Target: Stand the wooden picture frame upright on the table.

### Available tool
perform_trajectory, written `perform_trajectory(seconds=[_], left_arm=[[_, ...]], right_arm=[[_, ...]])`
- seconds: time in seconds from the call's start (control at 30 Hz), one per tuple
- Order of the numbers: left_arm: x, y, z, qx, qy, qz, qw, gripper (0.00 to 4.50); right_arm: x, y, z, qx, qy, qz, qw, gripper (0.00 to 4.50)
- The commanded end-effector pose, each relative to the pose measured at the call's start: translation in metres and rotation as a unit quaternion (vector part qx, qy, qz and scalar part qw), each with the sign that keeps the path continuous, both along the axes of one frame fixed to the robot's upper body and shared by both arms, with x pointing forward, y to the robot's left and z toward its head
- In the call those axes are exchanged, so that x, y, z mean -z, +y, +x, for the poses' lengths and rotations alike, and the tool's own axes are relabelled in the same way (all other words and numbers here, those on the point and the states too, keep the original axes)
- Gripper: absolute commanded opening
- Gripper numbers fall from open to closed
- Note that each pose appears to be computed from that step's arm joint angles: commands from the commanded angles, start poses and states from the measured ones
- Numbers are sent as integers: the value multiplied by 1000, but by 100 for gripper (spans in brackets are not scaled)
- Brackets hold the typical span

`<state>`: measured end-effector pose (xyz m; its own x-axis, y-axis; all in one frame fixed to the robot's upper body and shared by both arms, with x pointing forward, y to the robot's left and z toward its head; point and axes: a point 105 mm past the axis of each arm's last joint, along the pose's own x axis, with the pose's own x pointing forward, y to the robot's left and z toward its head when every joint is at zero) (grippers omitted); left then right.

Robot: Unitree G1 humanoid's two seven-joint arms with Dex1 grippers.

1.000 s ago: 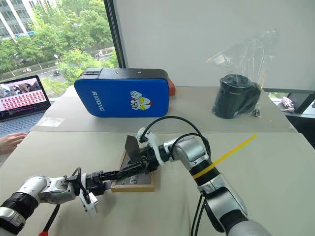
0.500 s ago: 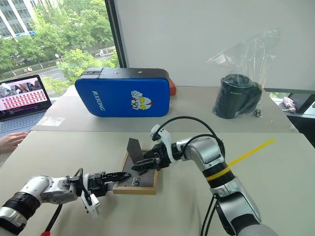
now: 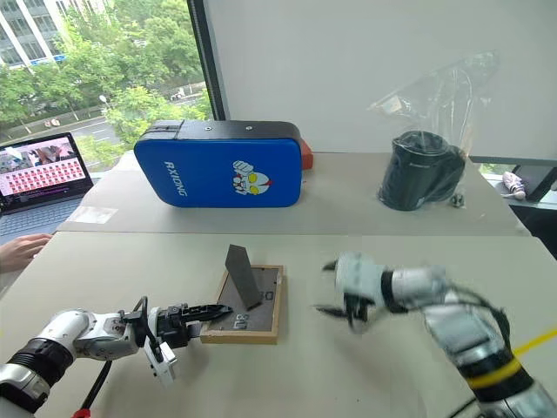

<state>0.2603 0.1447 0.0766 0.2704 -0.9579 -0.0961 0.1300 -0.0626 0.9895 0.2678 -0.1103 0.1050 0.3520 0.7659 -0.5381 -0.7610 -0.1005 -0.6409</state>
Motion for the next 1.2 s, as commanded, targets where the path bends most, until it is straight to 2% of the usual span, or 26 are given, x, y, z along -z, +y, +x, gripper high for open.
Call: perform_trajectory(seconds=[0.03,0.2,0.33,0.43,0.63,0.7,0.77,0.8,0.87,0.9,0.97,1.07,1.1,1.13,1.2], left_arm=[[15,4,-7,1,37,24,999,118],[11,3,-5,2,35,19,999,118],[9,2,-4,1,36,15,999,118],[9,3,-4,0,37,14,999,118],[8,3,0,-14,37,4,999,118],[6,2,1,-19,40,-7,999,118],[0,2,4,-27,39,-25,999,215],[-2,2,6,-30,38,-29,998,234],[-9,4,14,-60,28,-50,997,312],[-15,9,20,-86,29,-70,993,333],[-29,24,32,-147,32,-122,981,411],[-48,59,46,-264,57,-210,940,411],[-49,74,49,-313,77,-244,914,411],[-49,84,49,-344,95,-265,896,411],[-36,93,40,-379,130,-269,876,411]], right_arm=[[-19,39,-15,-101,-199,27,974,443],[-21,64,-15,-132,-298,58,944,443],[-12,71,-13,-143,-309,55,938,443],[-9,73,-14,-149,-309,57,937,378],[-9,73,-17,-154,-310,65,936,172],[-11,73,-17,-153,-312,70,935,129],[-13,73,-16,-150,-314,76,935,125],[-14,74,-16,-149,-314,77,935,125],[-18,73,-14,-138,-311,87,936,123],[-20,72,-12,-128,-306,94,939,123],[-25,68,-9,-110,-297,105,943,123],[-38,58,0,-70,-268,123,953,123],[-49,54,6,-42,-247,145,957,123],[-57,51,10,-26,-231,161,959,123],[-74,46,19,9,-179,193,965,123]])
